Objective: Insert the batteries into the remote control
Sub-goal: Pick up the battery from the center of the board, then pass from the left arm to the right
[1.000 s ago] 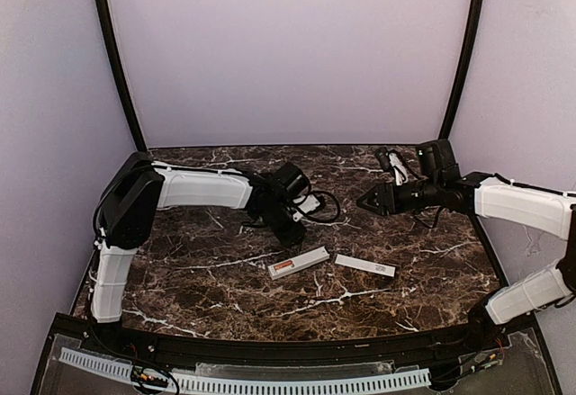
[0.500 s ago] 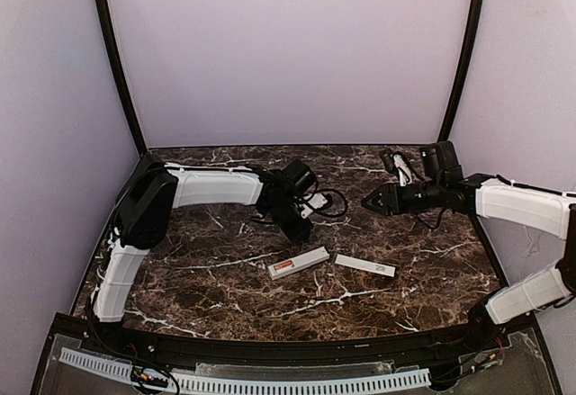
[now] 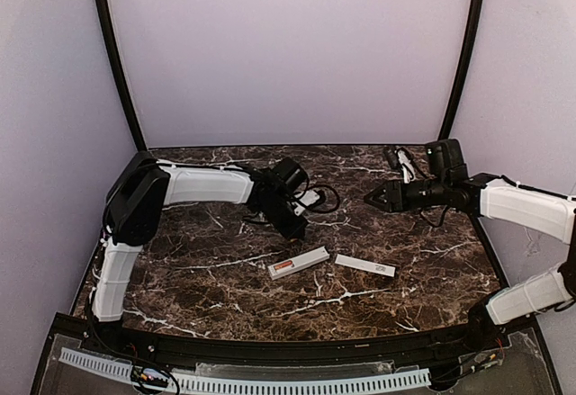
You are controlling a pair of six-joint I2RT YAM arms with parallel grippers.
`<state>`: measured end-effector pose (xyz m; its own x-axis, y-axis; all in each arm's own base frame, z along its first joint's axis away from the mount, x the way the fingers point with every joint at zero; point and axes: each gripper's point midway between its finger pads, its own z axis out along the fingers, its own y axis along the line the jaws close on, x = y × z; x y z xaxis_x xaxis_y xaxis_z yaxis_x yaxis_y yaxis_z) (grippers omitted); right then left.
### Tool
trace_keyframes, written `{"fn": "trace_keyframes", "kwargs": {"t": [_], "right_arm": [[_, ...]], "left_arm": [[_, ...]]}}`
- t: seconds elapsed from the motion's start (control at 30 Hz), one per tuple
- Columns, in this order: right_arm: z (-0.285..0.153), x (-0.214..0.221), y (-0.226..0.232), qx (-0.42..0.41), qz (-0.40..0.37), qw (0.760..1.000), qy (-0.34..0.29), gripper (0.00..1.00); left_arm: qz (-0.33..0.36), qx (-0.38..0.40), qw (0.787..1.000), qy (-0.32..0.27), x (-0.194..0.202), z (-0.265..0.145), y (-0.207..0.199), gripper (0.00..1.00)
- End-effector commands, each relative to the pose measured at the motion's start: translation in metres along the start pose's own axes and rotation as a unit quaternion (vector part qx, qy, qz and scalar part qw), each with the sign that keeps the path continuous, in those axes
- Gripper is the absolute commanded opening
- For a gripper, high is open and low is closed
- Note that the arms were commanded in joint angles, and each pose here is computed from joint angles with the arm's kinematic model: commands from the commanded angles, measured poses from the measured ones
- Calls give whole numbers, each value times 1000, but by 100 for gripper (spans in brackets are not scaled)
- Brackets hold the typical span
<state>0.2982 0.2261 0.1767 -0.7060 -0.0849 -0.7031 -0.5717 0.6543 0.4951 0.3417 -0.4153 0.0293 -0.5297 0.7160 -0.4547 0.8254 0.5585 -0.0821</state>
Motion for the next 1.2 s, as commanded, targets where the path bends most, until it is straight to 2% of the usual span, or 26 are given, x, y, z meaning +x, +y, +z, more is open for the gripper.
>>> {"fn": "trace_keyframes", "kwargs": {"t": [0.0,0.1,0.13,0.17,0.23,0.4,0.43,0.47,0.53,0.67,0.73,0.9,1.17], "right_arm": [[-7,-19,24,-59,-24,997,-39,40],[-9,-30,44,-95,-38,993,-58,40],[-10,-33,51,-107,-44,991,-62,40],[-10,-35,58,-117,-49,990,-66,40],[-7,-39,76,-139,-64,986,-72,39],[2,-45,123,-180,-115,973,-84,37],[4,-46,132,-187,-124,971,-87,36],[6,-48,140,-192,-130,968,-91,36],[12,-51,154,-204,-136,965,-96,35],[24,-55,178,-228,-144,958,-95,32],[32,-54,188,-236,-145,957,-89,30],[49,-42,212,-258,-157,950,-73,29],[49,-41,230,-273,-175,944,-69,27]], "left_arm": [[-30,44,985,-163,-59,-83,-8,0],[-36,81,956,-281,-83,-140,-22,0],[-46,100,946,-304,-86,-154,-28,0],[-40,108,929,-351,-89,-178,-33,0],[-48,127,906,-401,-87,-207,-41,1],[-86,171,856,-481,-72,-256,-52,0],[-80,178,839,-508,-75,-271,-54,0],[-91,189,834,-511,-67,-272,-55,0],[-89,206,801,-555,-64,-295,-59,0],[-101,241,765,-589,-54,-310,-65,0],[-97,252,758,-594,-51,-314,-70,0],[-88,257,756,-595,-47,-318,-81,0],[-82,264,757,-592,-44,-317,-87,0]]}}
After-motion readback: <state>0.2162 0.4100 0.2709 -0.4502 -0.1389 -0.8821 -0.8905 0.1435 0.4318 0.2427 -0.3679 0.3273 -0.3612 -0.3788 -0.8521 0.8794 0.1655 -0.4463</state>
